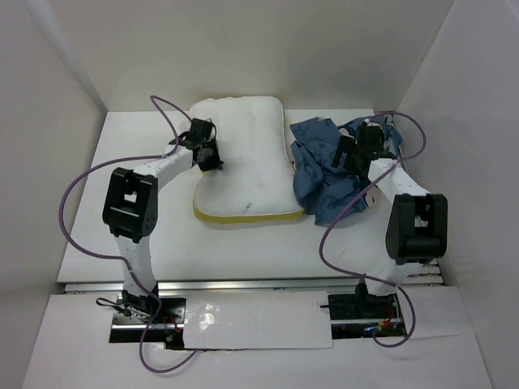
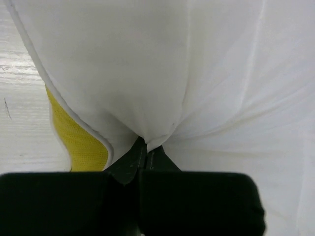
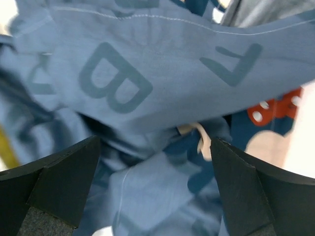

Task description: Put the pillow into the pillowcase

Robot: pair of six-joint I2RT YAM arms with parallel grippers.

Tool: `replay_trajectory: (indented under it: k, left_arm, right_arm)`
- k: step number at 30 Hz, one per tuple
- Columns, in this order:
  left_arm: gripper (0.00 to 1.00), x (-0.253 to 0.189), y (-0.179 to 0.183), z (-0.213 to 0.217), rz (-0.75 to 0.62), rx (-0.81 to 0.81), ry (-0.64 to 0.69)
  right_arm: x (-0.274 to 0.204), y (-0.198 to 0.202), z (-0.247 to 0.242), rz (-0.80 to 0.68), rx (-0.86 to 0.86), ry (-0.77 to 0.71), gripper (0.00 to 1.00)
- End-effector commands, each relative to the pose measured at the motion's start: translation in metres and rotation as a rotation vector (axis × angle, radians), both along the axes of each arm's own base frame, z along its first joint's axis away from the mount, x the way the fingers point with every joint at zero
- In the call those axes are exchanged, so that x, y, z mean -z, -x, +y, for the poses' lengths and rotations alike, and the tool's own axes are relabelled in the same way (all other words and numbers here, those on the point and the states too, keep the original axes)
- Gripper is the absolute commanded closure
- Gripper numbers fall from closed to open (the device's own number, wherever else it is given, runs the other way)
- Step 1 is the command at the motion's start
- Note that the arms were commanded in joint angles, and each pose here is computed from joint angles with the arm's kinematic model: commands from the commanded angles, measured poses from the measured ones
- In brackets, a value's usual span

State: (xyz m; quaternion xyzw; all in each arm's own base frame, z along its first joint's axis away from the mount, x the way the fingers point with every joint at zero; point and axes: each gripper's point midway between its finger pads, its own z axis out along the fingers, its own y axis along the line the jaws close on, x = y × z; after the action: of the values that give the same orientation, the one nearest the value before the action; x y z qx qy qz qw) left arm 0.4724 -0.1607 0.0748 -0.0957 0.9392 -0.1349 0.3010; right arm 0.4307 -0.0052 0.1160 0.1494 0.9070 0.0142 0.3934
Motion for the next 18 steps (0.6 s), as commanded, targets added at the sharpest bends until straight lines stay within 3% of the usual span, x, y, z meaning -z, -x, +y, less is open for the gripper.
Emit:
replay_trajectory:
  k: [1, 3, 5, 6, 10, 12, 13, 16, 17, 18]
  left_arm:
    - [1.0, 0.03, 0.026, 0.023, 0.093, -0.094, -0.066]
    - [1.0, 0.002, 0.032, 0.061, 0.028, -0.22, -0.108]
    - [1.0, 0.005, 0.064, 0.095, 0.071, -0.359, -0.136]
    - [1.0, -0.001, 0.075, 0.131, 0.076, -0.489, -0.178]
    - [1.0, -0.04, 0.147, 0.211, 0.11, -0.925, -0.247]
    - [1.0, -0.045, 0.18, 0.227, 0.172, -1.005, -0.304]
    - [0.92, -0.051, 0.183, 0.233, 0.17, -1.025, -0.3]
    - [0.38, -0.059, 0.176, 0.223, 0.174, -0.935, -0.265]
    - [0.02, -0.069, 0.165, 0.22, 0.143, -0.896, -0.243]
    - [0.0, -0.074, 0.155, 0.211, 0.128, -0.839, -0.232]
  right_arm:
    - [-0.004, -0.028, 0.002, -0.055, -0.059, 0.033, 0.0]
    - [-0.005, -0.033, 0.004, -0.067, -0.075, 0.033, 0.0]
    - [-0.004, -0.039, 0.007, -0.083, -0.096, 0.03, 0.0]
    - [0.001, -0.039, 0.007, -0.071, -0.096, 0.029, 0.0]
    - [0.006, -0.039, 0.018, -0.073, -0.169, 0.023, 0.0]
    - [0.011, -0.038, 0.018, -0.074, -0.16, 0.039, 0.0]
    - [0.005, -0.04, 0.016, -0.092, -0.157, 0.055, 0.0]
    - [0.001, -0.042, 0.014, -0.113, -0.156, 0.12, 0.0]
    - [0.001, -0.042, 0.01, -0.111, -0.152, 0.142, 0.0]
    - [-0.001, -0.043, 0.007, -0.099, -0.146, 0.162, 0.0]
